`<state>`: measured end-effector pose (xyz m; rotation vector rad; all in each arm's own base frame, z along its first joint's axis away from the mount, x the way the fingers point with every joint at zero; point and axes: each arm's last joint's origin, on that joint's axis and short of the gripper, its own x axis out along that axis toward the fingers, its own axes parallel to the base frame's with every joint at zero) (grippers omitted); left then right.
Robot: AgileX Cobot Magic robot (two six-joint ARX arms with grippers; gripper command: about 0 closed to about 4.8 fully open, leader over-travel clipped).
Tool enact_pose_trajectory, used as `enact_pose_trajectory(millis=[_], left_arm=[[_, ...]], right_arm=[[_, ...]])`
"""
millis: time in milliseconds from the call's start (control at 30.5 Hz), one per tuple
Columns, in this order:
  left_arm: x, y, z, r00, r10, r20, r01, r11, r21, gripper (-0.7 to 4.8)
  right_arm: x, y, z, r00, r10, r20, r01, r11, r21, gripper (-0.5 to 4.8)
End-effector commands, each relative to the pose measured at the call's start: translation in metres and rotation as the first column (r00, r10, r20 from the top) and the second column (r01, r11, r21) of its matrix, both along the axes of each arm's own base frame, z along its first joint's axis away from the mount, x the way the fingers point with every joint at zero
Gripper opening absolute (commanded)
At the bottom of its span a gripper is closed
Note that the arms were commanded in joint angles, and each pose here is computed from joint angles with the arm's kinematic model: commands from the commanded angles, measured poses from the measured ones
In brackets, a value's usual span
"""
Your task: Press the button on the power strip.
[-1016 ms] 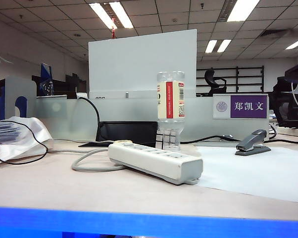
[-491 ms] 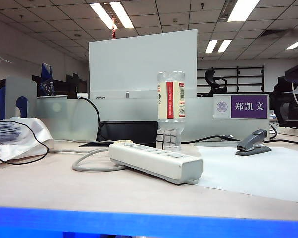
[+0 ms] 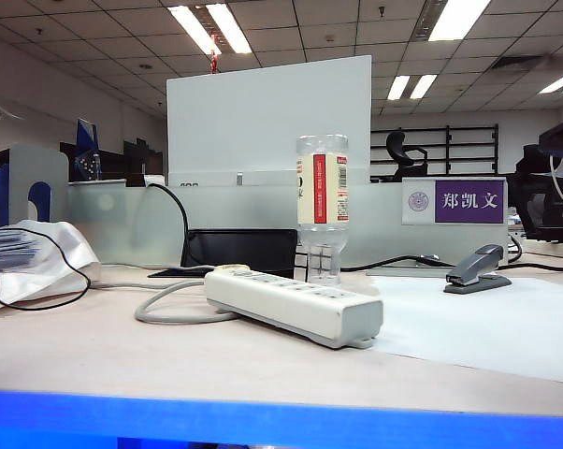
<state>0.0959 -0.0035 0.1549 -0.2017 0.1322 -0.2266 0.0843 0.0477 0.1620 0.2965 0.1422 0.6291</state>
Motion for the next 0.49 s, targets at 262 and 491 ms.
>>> enact_pose_trajectory(millis=[262, 491], left_arm=[[0.0, 0.002, 0.002, 0.998, 0.059, 0.024, -0.06, 0.997, 0.054, -0.04], [0.0, 0.011, 0.0, 0.934, 0.356, 0.026, -0.356, 0.927, 0.121, -0.03]], right_arm=[[0.0, 0.0, 0.002, 1.0, -0.001, 0.02, 0.001, 1.0, 0.006, 0.03], [0.0, 0.0, 0.002, 1.0, -0.001, 0.02, 0.001, 1.0, 0.006, 0.03]])
